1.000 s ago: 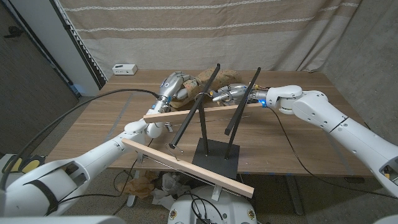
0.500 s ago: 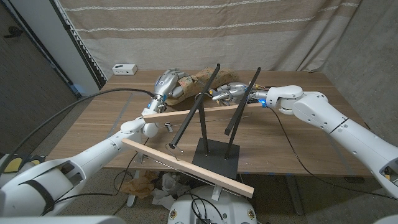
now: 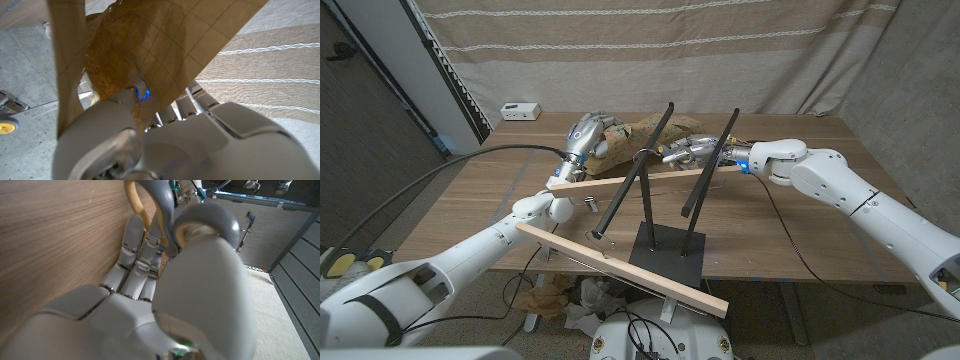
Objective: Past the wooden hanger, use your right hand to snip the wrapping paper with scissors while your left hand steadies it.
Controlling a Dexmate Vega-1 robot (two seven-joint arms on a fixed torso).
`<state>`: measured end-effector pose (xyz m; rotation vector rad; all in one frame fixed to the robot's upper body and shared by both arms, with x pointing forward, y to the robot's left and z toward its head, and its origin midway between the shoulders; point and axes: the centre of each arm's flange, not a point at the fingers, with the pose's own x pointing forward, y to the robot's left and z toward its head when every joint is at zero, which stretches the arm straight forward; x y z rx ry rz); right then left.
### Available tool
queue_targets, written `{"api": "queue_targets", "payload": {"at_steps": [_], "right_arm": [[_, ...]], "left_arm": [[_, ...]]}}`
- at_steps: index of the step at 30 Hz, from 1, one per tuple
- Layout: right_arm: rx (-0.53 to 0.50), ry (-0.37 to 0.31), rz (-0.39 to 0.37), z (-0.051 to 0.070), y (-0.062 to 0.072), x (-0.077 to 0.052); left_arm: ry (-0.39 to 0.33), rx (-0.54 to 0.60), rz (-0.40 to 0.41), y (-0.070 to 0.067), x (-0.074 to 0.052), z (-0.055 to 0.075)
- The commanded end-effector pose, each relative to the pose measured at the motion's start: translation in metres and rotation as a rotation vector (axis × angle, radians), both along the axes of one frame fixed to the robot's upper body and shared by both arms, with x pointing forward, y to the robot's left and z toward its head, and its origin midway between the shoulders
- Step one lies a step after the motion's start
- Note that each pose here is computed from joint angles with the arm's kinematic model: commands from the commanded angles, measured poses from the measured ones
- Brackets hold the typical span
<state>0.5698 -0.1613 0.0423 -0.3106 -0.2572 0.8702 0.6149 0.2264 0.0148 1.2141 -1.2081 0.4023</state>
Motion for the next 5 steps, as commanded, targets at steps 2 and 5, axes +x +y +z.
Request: {"api": "queue_targets", "payload": {"at_steps": [2,5], "right_arm": [[-0.016,-0.004,0.012,0.0007,0.003,0.0044],[-0.013,-0.006,0.016,0.0004,0.0029,0.0047]], "left_arm": [[-0.001,-0.008,0.016,0.0035,-0.0021,-0.0022],[-0.004,-0.008,0.014,0.0033,-0.0025,-0.0026]]}}
